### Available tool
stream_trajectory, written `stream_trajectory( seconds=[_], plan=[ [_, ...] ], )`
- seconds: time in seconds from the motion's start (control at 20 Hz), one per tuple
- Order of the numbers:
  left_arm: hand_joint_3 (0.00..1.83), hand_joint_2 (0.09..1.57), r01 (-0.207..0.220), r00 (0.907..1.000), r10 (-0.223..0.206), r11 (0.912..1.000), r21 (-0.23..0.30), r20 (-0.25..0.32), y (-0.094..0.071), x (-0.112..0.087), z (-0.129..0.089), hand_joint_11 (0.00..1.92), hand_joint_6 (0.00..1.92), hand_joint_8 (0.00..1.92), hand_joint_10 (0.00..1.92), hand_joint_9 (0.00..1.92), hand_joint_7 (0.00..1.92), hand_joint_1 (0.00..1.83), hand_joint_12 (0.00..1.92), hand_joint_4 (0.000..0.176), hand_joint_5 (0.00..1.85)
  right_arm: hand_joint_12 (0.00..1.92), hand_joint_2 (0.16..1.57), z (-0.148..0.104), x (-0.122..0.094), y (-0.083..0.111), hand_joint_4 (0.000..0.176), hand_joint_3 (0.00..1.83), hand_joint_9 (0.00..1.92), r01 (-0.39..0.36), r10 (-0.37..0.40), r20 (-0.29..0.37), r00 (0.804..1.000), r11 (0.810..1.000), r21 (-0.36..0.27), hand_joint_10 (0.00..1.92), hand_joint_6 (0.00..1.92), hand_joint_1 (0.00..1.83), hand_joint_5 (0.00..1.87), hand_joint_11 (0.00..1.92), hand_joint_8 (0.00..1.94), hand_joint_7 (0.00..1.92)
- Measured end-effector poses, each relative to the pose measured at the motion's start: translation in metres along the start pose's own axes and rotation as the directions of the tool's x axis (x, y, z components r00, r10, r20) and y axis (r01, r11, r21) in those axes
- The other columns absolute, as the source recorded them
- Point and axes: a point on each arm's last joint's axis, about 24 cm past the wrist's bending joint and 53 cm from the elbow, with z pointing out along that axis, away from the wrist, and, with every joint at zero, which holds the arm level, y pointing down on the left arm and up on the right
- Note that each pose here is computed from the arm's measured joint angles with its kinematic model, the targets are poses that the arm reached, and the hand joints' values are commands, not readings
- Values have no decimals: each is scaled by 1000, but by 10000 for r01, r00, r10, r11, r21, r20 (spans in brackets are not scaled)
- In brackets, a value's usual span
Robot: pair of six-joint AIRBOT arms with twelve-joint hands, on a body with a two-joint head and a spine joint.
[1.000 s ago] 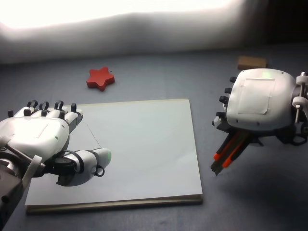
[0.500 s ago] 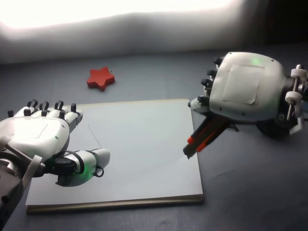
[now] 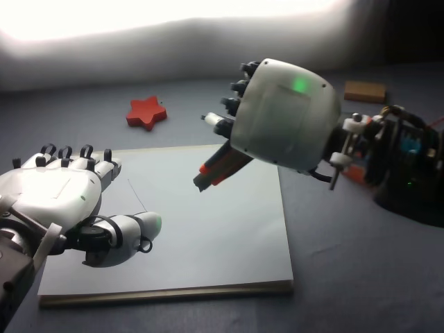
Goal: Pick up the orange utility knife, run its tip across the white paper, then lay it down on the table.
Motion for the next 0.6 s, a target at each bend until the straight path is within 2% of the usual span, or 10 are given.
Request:
stream_trajectory(
  seconds=[0.1,0.2,0.25,0.35,0.45,0.6],
  plan=[
    [0,1268,19,10000,-20,10000,-34,-16,1,1,1,0,3,1,4,148,108,45,587,21,140,1921,1166,5,6,2,0,0,1580,488,-488,-3,9988,9987,-143,1921,1921,1579,1314,1650,1941,1463],
    [0,1262,-1,10000,1,10000,-26,5,1,0,2,0,1,1,4,159,120,65,601,25,143,1921,1172,8,13,6,0,0,1583,1032,-1036,-75,9946,9935,-472,1921,1921,1570,1315,1656,1941,1459],
    [0,1264,-17,10000,17,10000,-17,14,1,-1,3,0,2,0,1,155,117,67,596,24,145,1921,1166,9,16,12,0,0,1584,1440,-1450,-70,9894,9864,-796,1921,1921,1571,1315,1658,1941,1456],
    [1,1265,-5,9999,6,9999,-107,123,5,-5,5,0,1,0,1,160,116,72,628,20,143,1921,1173,13,25,28,0,1,1581,2415,-2434,81,9699,9569,-1614,1921,1921,1572,1308,1655,1941,1448],
    [1,1266,-15,9999,17,9999,-140,172,6,-6,6,0,0,0,0,149,101,74,607,22,133,1921,1174,17,28,33,0,1,1571,2691,-2695,228,9627,9454,-1837,1921,1921,1566,1303,1645,1941,1440],
    [1,1269,-2,9998,5,9998,-176,178,8,-6,7,0,0,0,0,139,96,61,581,24,125,1921,1176,27,26,40,0,2,1562,2834,-2777,568,9590,9403,-1885,1921,1921,1571,1301,1638,1941,1432]
  ],
)
